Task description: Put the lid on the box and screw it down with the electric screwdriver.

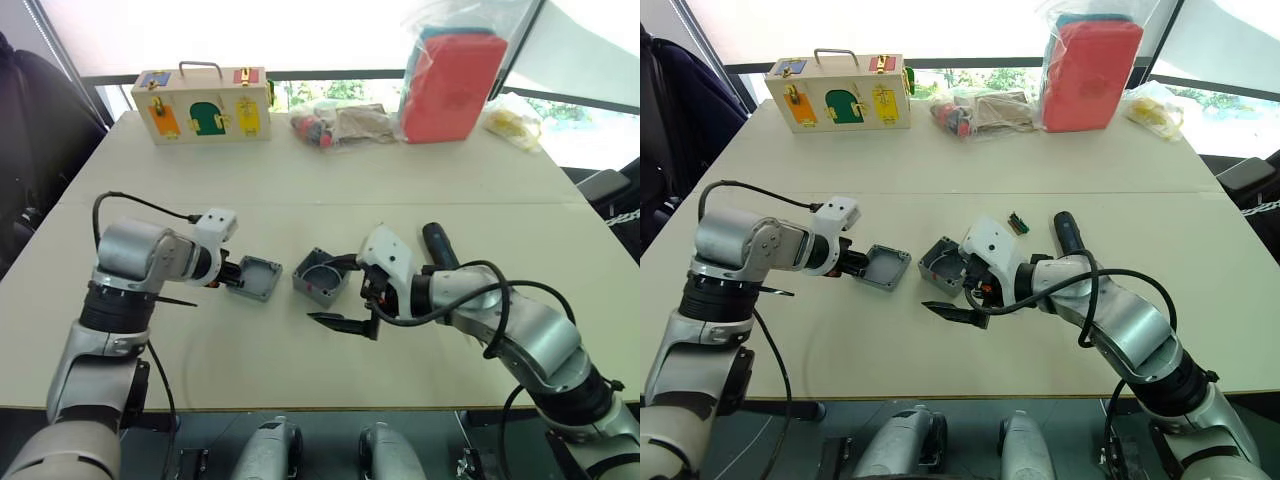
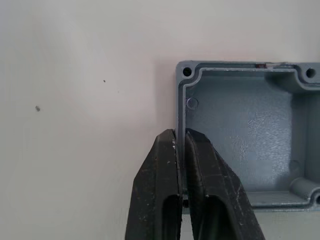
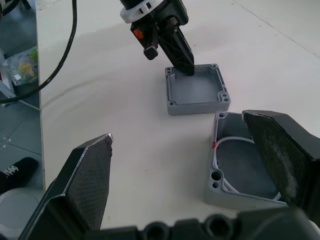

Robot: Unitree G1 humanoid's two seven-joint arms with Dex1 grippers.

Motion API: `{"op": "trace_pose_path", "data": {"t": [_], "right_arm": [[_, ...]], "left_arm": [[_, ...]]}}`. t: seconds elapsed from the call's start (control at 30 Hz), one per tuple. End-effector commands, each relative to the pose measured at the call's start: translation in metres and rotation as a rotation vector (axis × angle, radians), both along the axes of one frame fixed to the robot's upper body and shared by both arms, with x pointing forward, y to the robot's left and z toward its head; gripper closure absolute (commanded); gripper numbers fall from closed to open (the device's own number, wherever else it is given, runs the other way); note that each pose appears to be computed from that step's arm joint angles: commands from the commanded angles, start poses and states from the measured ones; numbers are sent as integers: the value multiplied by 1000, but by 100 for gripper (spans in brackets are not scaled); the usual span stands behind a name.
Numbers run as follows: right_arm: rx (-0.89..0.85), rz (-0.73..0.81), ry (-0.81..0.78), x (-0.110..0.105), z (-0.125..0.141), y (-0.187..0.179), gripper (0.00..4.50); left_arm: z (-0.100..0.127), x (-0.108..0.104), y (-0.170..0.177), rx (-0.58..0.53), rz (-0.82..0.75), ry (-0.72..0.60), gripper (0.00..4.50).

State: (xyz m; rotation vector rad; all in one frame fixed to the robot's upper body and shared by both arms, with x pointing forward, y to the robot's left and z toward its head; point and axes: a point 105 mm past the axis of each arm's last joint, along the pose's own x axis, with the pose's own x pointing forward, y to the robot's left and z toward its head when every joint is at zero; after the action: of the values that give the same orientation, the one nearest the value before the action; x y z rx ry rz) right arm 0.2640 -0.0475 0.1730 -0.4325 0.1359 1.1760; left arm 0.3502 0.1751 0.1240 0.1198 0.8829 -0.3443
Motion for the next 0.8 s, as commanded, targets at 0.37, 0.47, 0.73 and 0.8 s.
{"op": "trace_pose_path", "data": {"t": [0.37, 0.47, 0.73, 0.8], "right_arm": [[543, -295, 299, 72, 63, -14, 0], [599, -303, 379, 87, 71, 0, 0], [650, -257, 459, 98, 80, 20, 0], [656, -247, 470, 97, 80, 21, 0]], "left_arm": [[124, 22, 13, -270, 2, -799, 439], [132, 21, 2, -295, -24, -867, 439], [138, 22, -16, -302, -54, -936, 439], [137, 21, -16, -297, -53, -940, 439]]}}
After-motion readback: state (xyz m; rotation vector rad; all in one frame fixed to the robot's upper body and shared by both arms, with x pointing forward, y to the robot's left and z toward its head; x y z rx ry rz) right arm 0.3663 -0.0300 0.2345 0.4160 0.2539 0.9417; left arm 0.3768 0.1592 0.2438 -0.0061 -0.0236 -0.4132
